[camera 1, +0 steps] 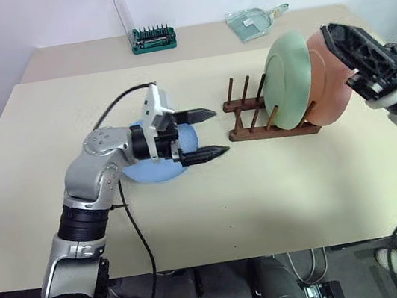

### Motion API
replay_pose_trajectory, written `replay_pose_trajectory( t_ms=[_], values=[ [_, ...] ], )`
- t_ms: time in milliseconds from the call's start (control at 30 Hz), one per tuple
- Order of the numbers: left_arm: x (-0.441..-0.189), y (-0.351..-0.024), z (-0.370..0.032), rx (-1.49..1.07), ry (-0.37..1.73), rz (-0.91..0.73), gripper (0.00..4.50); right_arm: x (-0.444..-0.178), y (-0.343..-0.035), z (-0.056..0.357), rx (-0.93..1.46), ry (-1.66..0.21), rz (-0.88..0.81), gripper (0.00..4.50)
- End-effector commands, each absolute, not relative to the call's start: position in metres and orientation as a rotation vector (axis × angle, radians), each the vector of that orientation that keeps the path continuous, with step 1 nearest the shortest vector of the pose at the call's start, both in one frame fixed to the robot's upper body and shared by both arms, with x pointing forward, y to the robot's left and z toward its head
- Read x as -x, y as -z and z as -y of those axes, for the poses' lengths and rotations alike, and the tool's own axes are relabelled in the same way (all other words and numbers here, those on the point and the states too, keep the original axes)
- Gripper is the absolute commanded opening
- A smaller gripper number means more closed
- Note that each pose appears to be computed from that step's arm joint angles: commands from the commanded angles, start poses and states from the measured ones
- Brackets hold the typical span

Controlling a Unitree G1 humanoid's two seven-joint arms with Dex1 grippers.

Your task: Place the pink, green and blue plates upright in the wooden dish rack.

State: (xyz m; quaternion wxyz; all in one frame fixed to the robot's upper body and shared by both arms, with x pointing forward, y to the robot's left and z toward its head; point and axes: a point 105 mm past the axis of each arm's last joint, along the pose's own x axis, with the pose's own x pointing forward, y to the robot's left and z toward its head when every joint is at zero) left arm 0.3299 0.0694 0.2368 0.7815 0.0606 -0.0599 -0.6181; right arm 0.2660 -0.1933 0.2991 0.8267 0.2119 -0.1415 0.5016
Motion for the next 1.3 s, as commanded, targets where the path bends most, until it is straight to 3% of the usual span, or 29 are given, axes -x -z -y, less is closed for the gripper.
replay_pose_trajectory(
  t_ms=[33,233,400,467,700,933,1033,1267,1300],
  values=[
    [-0.339,-0.287,-0.096,-0.096,1.228,0.2,4.5,-0.247,-0.29,0.177,-0.274,-1.184,0.232,4.44],
    [-0.388,-0.257,-0.19,-0.253,0.787,-0.202,4.5,-0.248,-0.271,0.165,-0.106,-1.243,0.176,4.44],
    [-0.402,-0.25,-0.229,-0.067,0.54,-0.414,4.5,-0.255,-0.266,0.162,-0.111,-1.256,0.177,4.44],
    [-0.399,-0.236,-0.237,-0.02,0.479,-0.57,4.5,-0.257,-0.265,0.16,-0.128,-1.267,0.18,4.44],
    [-0.387,-0.198,-0.235,0.002,0.501,-0.849,4.5,-0.262,-0.265,0.158,-0.143,-1.275,0.186,4.44],
    [-0.381,-0.169,-0.247,0.03,0.488,-0.998,4.5,-0.261,-0.263,0.158,-0.161,-1.255,0.188,4.44],
    [-0.381,-0.161,-0.235,0.091,0.523,-1.028,3.66,-0.261,-0.263,0.158,-0.166,-1.243,0.19,4.5],
    [-0.384,-0.155,-0.217,0.148,0.553,-1.034,0.08,-0.26,-0.262,0.161,-0.169,-1.216,0.183,4.5],
    [-0.384,-0.156,-0.216,0.158,0.561,-1.031,0.03,-0.26,-0.262,0.161,-0.169,-1.214,0.183,4.5]
  ],
)
